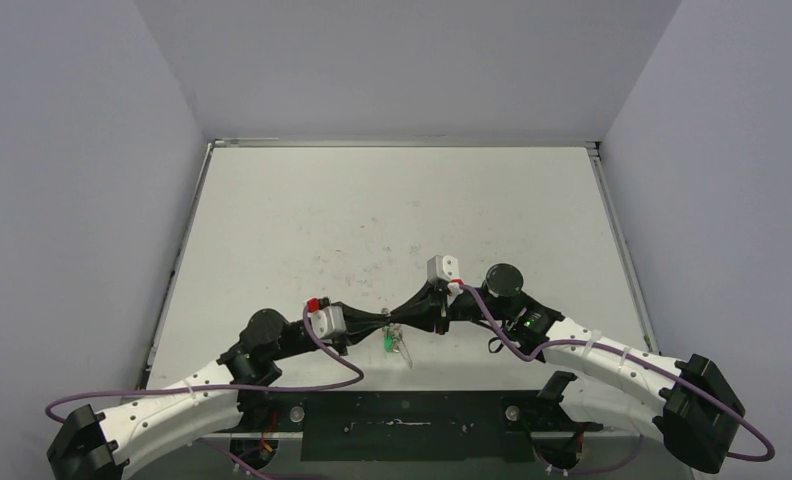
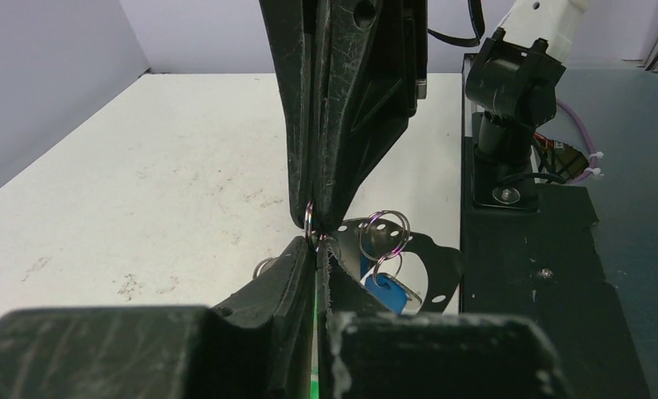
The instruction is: Put the keys on the keyring
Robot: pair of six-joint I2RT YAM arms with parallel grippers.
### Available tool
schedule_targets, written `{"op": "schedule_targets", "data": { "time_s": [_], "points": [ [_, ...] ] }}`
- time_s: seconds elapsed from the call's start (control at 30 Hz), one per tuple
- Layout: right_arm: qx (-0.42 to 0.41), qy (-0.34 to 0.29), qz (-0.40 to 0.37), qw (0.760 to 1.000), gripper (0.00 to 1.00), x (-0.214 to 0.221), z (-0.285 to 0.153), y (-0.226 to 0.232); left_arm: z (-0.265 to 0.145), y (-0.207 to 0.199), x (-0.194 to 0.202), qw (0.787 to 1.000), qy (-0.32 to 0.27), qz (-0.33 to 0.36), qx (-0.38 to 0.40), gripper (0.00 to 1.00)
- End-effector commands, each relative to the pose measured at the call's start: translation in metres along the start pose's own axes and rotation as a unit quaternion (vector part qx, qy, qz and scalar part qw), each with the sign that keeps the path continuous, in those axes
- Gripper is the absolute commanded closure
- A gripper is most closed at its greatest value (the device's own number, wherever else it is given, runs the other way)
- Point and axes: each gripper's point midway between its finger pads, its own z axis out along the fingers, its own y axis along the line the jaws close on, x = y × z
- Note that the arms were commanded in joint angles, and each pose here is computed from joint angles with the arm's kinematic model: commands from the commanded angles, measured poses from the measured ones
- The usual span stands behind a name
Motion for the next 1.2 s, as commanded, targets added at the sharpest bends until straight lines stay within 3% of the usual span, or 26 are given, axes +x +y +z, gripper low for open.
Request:
{"op": "schedule_targets", "data": {
  "time_s": [0.0,0.07,0.33,0.5,0.67,0.83,1.0,1.17],
  "points": [
    [0.000,-0.018,-0.035,0.999,1.00,-0.016,0.002,-0.002,0.002,0.004,-0.040,0.998,-0.055,0.009,-0.011,1.00],
    [0.009,-0.009,-0.034,0.999,0.97,-0.012,0.001,-0.005,0.001,0.006,-0.040,0.999,-0.050,0.005,-0.017,1.00],
    [0.019,0.041,-0.071,0.996,0.61,-0.010,-0.006,-0.010,-0.003,0.012,-0.025,0.999,0.034,-0.015,-0.033,1.00],
    [0.025,0.075,-0.098,0.992,0.51,-0.009,-0.012,-0.014,-0.005,0.012,-0.013,0.993,0.115,-0.016,-0.023,1.00],
    [0.022,0.085,-0.108,0.990,0.48,-0.011,-0.013,-0.015,-0.009,0.010,-0.001,0.980,0.197,-0.015,-0.005,1.00],
    [0.012,0.089,-0.112,0.990,0.52,-0.009,-0.011,-0.013,-0.009,0.012,-0.002,0.970,0.241,-0.014,0.006,1.00],
    [-0.001,0.086,-0.105,0.991,0.62,-0.007,-0.007,-0.011,-0.005,0.007,0.002,0.965,0.260,-0.019,0.030,1.00],
    [-0.007,0.067,-0.088,0.994,0.62,-0.006,0.002,-0.012,-0.001,0.004,0.004,0.964,0.260,-0.023,0.043,1.00]
  ]
}}
